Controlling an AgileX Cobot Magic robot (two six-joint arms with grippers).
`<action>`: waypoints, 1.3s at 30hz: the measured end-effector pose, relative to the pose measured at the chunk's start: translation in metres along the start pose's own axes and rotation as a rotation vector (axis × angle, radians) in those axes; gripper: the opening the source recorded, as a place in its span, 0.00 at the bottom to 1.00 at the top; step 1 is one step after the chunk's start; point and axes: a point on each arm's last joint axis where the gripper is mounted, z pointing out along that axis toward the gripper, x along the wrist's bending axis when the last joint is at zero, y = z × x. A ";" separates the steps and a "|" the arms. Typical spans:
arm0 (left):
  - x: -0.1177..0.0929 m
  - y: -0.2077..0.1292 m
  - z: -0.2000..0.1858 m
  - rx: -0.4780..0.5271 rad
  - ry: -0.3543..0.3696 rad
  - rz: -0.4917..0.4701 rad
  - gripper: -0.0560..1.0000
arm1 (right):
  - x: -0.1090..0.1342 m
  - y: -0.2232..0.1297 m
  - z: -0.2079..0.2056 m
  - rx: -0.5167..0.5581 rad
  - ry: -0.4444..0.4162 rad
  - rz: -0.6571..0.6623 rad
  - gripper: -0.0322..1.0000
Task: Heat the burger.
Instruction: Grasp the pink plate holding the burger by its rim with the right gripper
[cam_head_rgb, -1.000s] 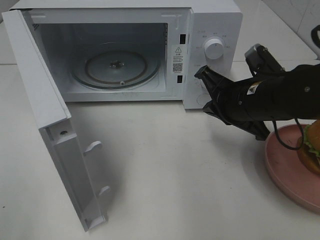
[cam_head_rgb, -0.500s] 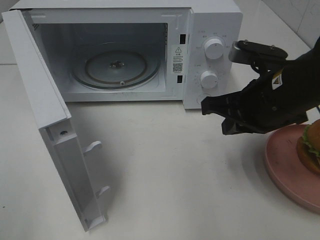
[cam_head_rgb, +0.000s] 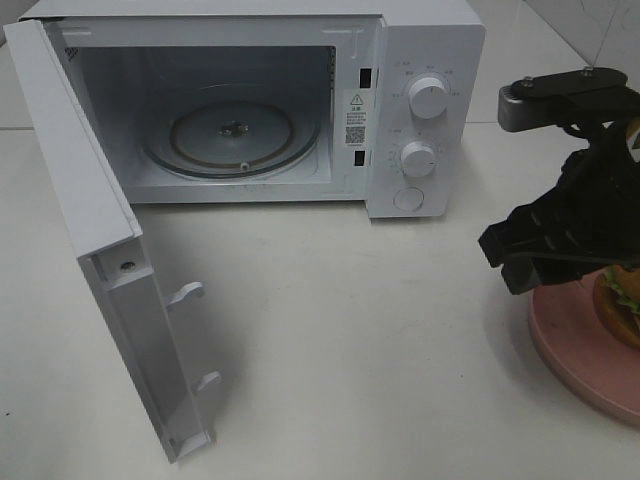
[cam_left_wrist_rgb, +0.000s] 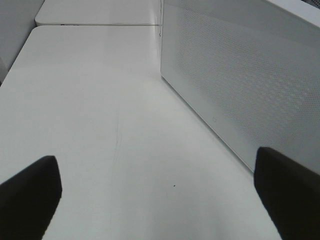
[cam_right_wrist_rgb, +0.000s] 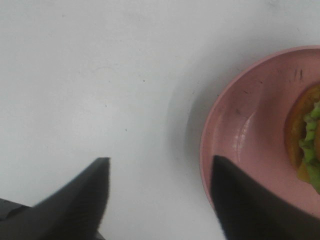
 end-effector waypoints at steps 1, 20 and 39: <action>0.000 0.000 0.000 0.000 0.000 0.000 0.97 | 0.000 -0.001 0.000 0.013 -0.004 -0.012 0.75; 0.000 0.000 0.000 0.000 0.000 0.000 0.97 | -0.015 -0.006 0.007 0.121 -0.084 -0.052 0.98; 0.000 0.000 0.000 0.000 0.000 0.000 0.97 | -0.011 -0.001 0.074 0.236 -0.093 -0.096 0.93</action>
